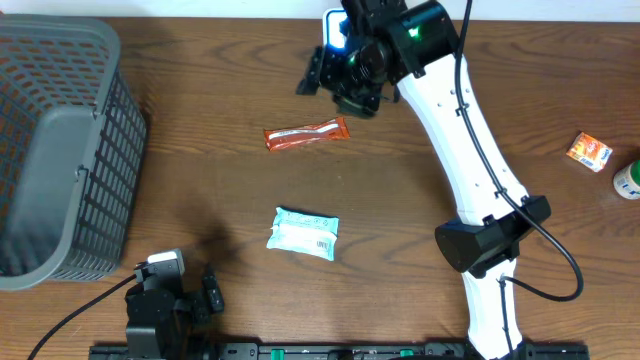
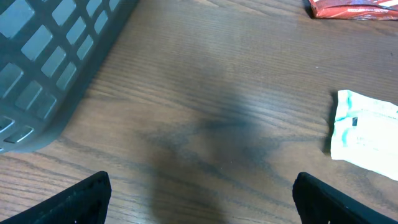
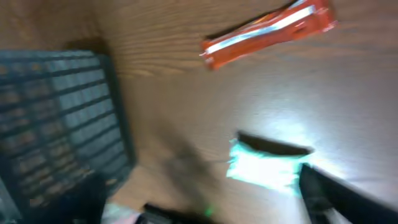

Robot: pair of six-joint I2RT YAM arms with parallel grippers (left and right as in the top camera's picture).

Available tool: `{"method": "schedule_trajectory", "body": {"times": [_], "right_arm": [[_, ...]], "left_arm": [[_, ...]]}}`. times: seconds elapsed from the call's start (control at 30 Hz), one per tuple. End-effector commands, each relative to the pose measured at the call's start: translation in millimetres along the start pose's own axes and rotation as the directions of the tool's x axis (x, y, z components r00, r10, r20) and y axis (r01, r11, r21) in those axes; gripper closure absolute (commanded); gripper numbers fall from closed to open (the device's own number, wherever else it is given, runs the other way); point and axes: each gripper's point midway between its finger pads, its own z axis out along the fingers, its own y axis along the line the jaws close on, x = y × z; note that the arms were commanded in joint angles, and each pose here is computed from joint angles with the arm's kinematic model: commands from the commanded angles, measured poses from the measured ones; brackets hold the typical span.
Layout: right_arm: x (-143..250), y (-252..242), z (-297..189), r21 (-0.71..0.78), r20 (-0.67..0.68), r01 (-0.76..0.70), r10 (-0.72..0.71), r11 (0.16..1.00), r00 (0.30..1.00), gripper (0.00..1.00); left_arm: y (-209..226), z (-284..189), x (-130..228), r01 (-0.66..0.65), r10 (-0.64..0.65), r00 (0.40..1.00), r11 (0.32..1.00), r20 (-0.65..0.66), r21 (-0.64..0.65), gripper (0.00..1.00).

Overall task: Scan the item barcode
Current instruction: 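Raise the snack bar toward the scanner with the right gripper, then hold the snack bar up in front of the scanner with the right gripper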

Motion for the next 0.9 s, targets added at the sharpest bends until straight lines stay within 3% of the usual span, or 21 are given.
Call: {"method": "schedule_trajectory", "body": {"times": [0.0, 0.07, 0.1, 0.17, 0.27, 0.37, 0.47, 0.57, 0.7, 0.87], "right_arm": [[1, -28, 25, 0.190, 0.053, -0.012, 0.002, 0.982, 0.999, 0.01], [3, -45, 38, 0.251, 0.070, -0.133, 0.119, 0.959, 0.990, 0.01], [8, -58, 53, 0.283, 0.075, -0.256, 0.244, 0.924, 0.967, 0.01], [16, -76, 73, 0.315, 0.104, -0.460, 0.452, 0.830, 0.886, 0.01], [15, -90, 107, 0.288, 0.167, -0.650, 0.631, 0.704, 0.758, 0.01], [-2, -92, 138, 0.187, 0.198, -0.715, 0.687, 0.674, 0.699, 0.14], [-25, -83, 157, 0.065, 0.214, -0.706, 0.681, 0.705, 0.700, 0.28], [-38, -85, 165, 0.004, 0.255, -0.718, 0.693, 0.696, 0.674, 0.26], [-36, -99, 175, -0.011, 0.294, -0.789, 0.756, 0.615, 0.585, 0.20], [-45, -104, 188, -0.031, 0.315, -0.784, 0.751, 0.620, 0.581, 0.19]], "left_arm": [[-1, 0, 2, 0.009, -0.009, 1.000, 1.000, -0.008, 0.007, 0.06], [-1, 0, 2, 0.009, -0.009, 1.000, 1.000, -0.008, 0.007, 0.06], [-1, 0, 2, 0.009, -0.009, 1.000, 1.000, -0.009, 0.007, 0.06], [-1, 0, 2, 0.009, -0.009, 1.000, 1.000, -0.009, 0.007, 0.06], [-1, 0, 2, 0.009, -0.009, 1.000, 1.000, -0.009, 0.007, 0.06], [-1, 0, 2, 0.009, -0.009, 1.000, 1.000, -0.009, 0.007, 0.06], [-1, 0, 2, 0.009, -0.009, 1.000, 1.000, -0.009, 0.007, 0.06], [-1, 0, 2, 0.009, -0.009, 1.000, 1.000, -0.009, 0.007, 0.06], [-1, 0, 2, 0.009, -0.009, 1.000, 1.000, -0.009, 0.007, 0.06], [-1, 0, 2, 0.009, -0.009, 1.000, 1.000, -0.009, 0.007, 0.06]]}}
